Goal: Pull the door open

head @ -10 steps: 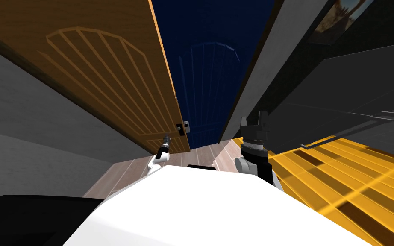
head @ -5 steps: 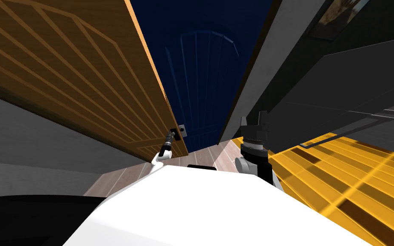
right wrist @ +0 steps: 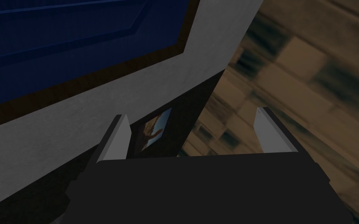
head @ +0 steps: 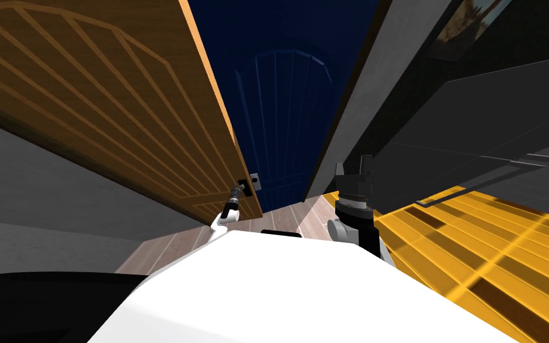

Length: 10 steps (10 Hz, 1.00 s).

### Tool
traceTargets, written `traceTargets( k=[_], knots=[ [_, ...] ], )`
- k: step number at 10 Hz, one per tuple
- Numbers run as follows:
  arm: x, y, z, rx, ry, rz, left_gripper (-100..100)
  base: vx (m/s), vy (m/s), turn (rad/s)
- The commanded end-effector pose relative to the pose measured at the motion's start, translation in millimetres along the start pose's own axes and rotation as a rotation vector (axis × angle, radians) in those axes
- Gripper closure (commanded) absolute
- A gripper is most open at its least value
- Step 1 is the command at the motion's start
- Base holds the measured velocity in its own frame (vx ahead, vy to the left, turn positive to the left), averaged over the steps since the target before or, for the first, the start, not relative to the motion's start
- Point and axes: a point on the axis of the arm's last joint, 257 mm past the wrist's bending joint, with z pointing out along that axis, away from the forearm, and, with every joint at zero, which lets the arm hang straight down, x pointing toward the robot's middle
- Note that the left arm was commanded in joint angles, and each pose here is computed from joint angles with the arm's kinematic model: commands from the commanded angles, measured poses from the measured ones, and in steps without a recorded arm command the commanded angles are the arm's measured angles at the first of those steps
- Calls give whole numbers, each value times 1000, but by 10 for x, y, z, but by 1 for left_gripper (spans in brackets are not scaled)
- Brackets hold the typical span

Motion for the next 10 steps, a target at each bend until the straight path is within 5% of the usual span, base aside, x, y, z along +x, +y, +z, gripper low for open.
traceTargets(
  k=[1, 3, 4, 10],
  knots=[
    [3, 5, -3, -1, 0, 0, 100, 0, 0, 0],
    [-117, 62, -60, -15, -8, 8, 100, -177, 11, 15],
    [-62, 27, -48, -10, -1, 4, -100, -213, -7, 1],
    [141, -44, -47, 2, 36, -11, -100, -158, -64, -27]
  ],
)
